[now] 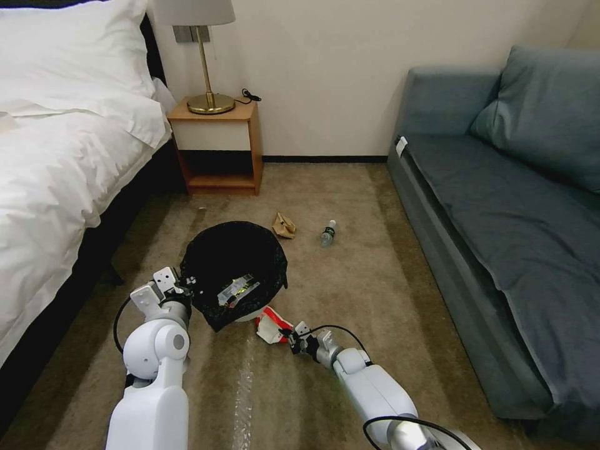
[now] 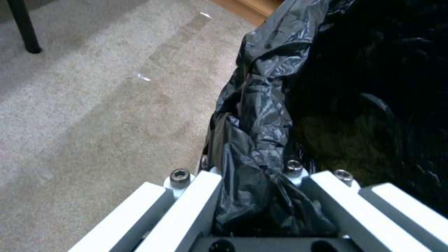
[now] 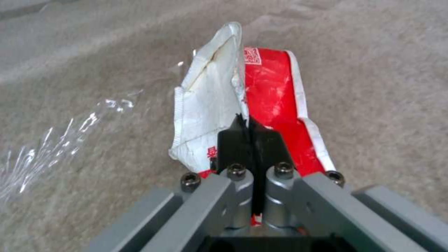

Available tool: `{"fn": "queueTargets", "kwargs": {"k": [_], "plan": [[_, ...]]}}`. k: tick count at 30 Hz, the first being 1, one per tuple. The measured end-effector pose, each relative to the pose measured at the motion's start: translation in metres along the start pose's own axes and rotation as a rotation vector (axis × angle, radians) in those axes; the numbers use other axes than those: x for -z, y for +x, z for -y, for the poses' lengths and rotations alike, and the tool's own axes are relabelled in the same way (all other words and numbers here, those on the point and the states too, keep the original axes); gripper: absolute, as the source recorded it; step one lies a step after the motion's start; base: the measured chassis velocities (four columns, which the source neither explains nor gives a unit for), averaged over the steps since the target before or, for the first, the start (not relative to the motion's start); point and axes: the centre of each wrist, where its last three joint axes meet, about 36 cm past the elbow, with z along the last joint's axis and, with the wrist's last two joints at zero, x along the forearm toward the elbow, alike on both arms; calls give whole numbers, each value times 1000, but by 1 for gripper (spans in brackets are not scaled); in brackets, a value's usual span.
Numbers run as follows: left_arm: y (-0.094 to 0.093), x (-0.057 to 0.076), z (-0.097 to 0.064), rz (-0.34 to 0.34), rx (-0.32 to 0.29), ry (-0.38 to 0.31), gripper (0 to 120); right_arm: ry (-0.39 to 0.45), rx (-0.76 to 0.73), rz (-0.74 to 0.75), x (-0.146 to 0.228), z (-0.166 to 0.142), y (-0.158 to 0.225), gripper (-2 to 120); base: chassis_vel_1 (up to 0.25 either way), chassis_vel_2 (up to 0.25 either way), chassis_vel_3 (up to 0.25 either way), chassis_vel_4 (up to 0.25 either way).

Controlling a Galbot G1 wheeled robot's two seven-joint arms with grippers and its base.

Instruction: Pick up the trash bin, then pick up the garbage on the floor and place it into the trash bin.

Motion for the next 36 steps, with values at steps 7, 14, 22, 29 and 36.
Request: {"fn": "queueTargets", "kwargs": {"k": [7,14,22,29,36], "plan": [[-3,4,-2,5,-2,2,3,12,-52,52,0,6,4,0,0,0,0,0],[-9,4,-7,1,1,4,3,-40,-201,165,10,28,14,0,0,0,0,0],[-15,0,-11,-9,-1,12,3,-114,-375,308,19,52,28,0,0,0,0,0],[-19,1,-10,-12,-6,12,3,-124,-506,448,56,85,46,0,0,0,0,0],[-22,-2,-12,-21,-5,10,3,-62,-576,572,118,119,82,0,0,0,0,0]]}}
